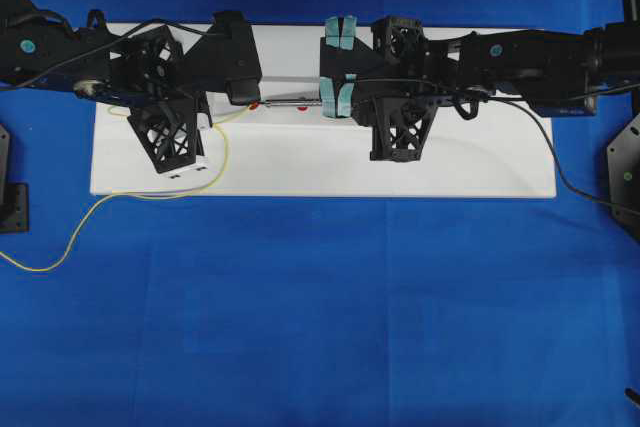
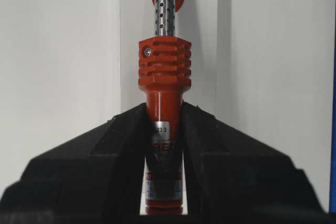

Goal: Touch the tip of the soldering iron to the tip of the solder at the mark.

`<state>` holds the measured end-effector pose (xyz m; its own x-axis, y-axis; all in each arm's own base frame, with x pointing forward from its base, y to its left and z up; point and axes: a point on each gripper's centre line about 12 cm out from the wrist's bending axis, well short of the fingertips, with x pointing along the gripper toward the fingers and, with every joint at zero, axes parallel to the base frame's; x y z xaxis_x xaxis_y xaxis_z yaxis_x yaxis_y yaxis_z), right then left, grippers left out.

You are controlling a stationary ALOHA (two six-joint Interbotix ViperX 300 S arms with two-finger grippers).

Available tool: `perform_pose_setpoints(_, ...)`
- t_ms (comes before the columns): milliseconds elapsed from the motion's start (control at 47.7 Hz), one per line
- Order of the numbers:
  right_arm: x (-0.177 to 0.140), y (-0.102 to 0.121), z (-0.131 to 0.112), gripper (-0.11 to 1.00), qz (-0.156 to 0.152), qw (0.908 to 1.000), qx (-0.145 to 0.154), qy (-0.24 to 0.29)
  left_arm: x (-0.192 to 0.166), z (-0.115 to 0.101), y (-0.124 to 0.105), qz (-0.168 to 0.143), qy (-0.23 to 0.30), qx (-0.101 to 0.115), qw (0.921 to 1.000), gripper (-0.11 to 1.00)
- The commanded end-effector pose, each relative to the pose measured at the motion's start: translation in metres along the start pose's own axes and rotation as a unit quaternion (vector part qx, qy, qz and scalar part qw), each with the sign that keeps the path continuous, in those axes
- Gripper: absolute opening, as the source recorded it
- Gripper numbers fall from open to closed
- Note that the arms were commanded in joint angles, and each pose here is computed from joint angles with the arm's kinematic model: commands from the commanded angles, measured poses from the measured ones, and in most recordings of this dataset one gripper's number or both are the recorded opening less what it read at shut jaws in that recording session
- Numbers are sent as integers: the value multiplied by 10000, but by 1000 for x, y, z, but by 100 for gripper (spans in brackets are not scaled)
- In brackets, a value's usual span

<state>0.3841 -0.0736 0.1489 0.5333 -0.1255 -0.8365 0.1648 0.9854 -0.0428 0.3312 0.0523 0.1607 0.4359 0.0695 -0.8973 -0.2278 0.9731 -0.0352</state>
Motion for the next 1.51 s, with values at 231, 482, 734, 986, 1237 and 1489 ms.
perform_pose_setpoints(231,-8,0,15,6,-7,9997,-15,-253,-20,10,1,-12,-345,9,9994,1)
perform_pose_setpoints(482,-8,0,15,6,-10,9997,-22,-253,-56,2,-3,-81,-724,67,9973,1)
perform_pose_setpoints(734,-8,-1,16,6,-22,9996,-37,-284,-85,-16,-6,-151,-1101,121,9937,1)
perform_pose_setpoints(986,-23,-3,22,6,-53,9987,-67,-498,-86,-21,-5,-160,-1116,84,9936,1)
perform_pose_setpoints(1237,-64,-6,15,6,-143,9965,-168,-804,-87,-22,-5,-154,-1109,98,9937,1)
perform_pose_setpoints(1489,-91,-11,-16,6,-207,9956,-76,-906,-87,-24,-5,-155,-1093,75,9939,1)
